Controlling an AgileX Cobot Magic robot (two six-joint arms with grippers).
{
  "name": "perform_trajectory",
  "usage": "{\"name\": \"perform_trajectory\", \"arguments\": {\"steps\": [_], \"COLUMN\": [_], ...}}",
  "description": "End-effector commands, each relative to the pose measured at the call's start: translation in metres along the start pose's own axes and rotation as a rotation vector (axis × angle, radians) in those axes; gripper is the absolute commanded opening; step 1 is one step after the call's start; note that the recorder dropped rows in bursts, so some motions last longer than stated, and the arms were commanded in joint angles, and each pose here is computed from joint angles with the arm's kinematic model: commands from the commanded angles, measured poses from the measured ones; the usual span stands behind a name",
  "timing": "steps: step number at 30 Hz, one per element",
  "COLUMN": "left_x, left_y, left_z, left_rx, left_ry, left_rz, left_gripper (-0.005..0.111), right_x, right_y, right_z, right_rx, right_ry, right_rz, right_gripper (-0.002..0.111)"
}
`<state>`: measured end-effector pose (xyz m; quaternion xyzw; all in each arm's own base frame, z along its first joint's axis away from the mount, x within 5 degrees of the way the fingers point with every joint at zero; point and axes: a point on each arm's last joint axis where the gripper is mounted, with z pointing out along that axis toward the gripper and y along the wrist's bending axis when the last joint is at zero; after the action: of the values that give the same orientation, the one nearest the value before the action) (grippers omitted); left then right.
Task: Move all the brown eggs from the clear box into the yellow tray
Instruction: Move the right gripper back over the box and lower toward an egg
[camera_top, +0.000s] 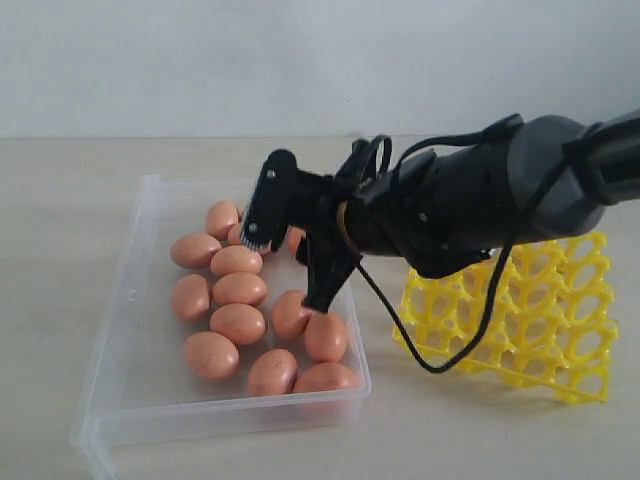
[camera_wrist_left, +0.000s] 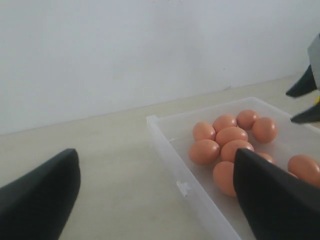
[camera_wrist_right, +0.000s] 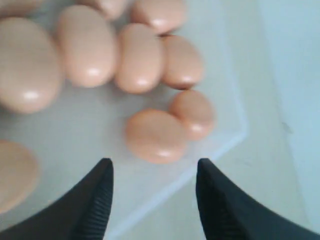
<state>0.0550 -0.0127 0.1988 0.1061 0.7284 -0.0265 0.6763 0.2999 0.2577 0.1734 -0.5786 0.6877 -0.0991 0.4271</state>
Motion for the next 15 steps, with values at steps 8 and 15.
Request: {"name": "perform_trajectory", "arguments": {"steps": [8,15], "left_x": [0.001,0.001], "left_y": [0.000,0.000], "left_z": [0.000,0.000], "left_rx": [0.000,0.000], "left_ry": [-0.007,-0.007], "left_rz": [-0.014,-0.014], "left_gripper": [0.078,0.078], "right_x": [-0.037,-0.040], "right_y": [-0.008,0.015], "right_z": [-0.002,0.015], "right_rx": [-0.161,-0.336], "right_ry": [-0.222,-0.264], "right_rz": [0.030,0.090], "right_gripper": [0.025,0.042]}}
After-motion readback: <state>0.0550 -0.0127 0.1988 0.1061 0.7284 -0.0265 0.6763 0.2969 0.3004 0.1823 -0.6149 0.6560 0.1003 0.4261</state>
